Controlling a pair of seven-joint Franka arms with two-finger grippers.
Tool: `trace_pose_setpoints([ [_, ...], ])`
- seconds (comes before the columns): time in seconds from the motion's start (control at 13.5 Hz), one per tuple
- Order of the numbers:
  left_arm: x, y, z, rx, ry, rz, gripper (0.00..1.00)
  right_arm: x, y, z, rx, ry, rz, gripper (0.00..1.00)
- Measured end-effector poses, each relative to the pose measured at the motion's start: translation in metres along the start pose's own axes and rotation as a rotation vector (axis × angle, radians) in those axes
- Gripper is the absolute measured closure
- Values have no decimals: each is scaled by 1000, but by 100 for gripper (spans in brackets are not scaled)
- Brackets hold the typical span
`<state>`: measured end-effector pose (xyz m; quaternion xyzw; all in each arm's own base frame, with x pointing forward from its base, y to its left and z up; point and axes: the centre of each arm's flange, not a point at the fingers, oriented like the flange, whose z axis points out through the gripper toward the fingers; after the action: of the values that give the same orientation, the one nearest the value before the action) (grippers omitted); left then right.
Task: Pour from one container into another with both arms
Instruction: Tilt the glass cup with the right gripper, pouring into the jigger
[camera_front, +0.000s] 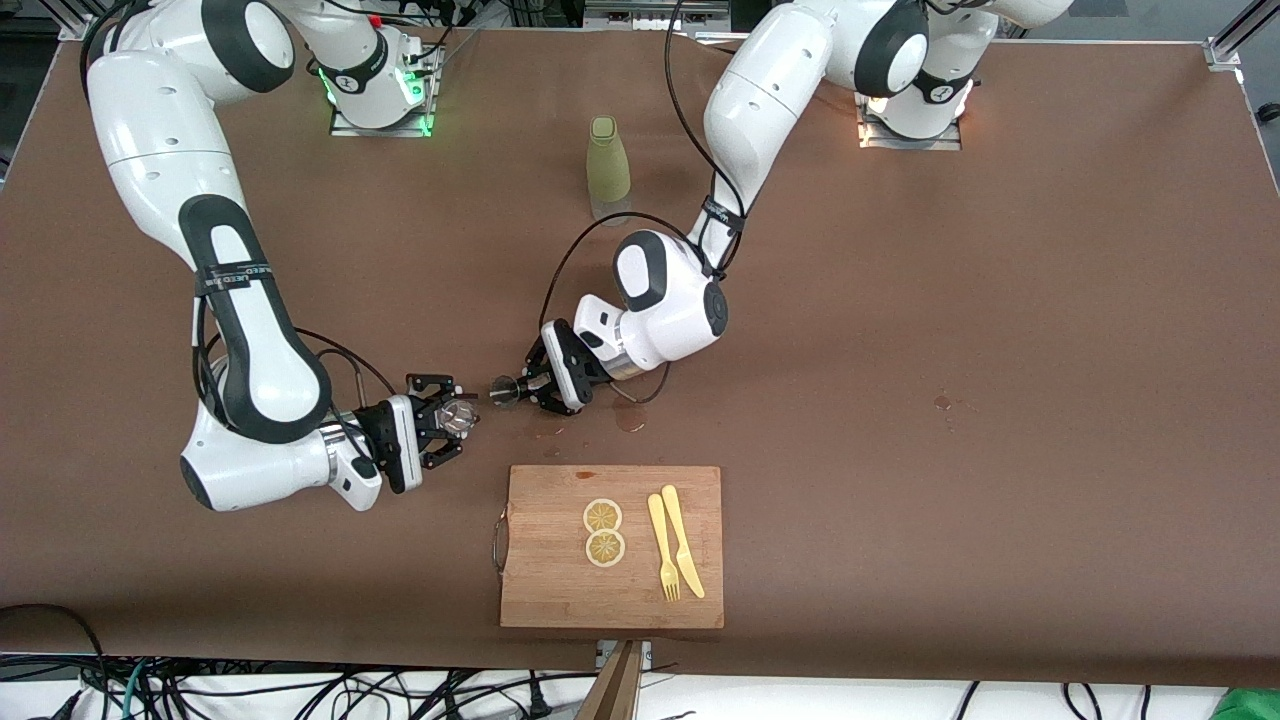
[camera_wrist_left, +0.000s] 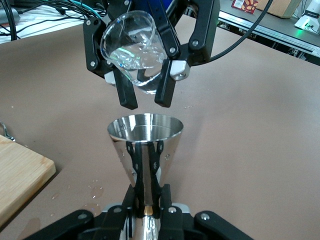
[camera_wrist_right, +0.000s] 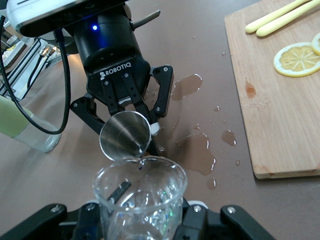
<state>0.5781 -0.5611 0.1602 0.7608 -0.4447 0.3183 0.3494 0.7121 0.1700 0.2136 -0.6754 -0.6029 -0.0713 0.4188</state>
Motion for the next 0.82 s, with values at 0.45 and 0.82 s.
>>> trace_pose_setpoints([
  [0.45,1,-3,-2,5,2,3,78,12,-3,14,15,-29,-3,63],
  [0.82,2,-5,-4,9,4,3,78,17,-4,19,20,-50,-3,63],
])
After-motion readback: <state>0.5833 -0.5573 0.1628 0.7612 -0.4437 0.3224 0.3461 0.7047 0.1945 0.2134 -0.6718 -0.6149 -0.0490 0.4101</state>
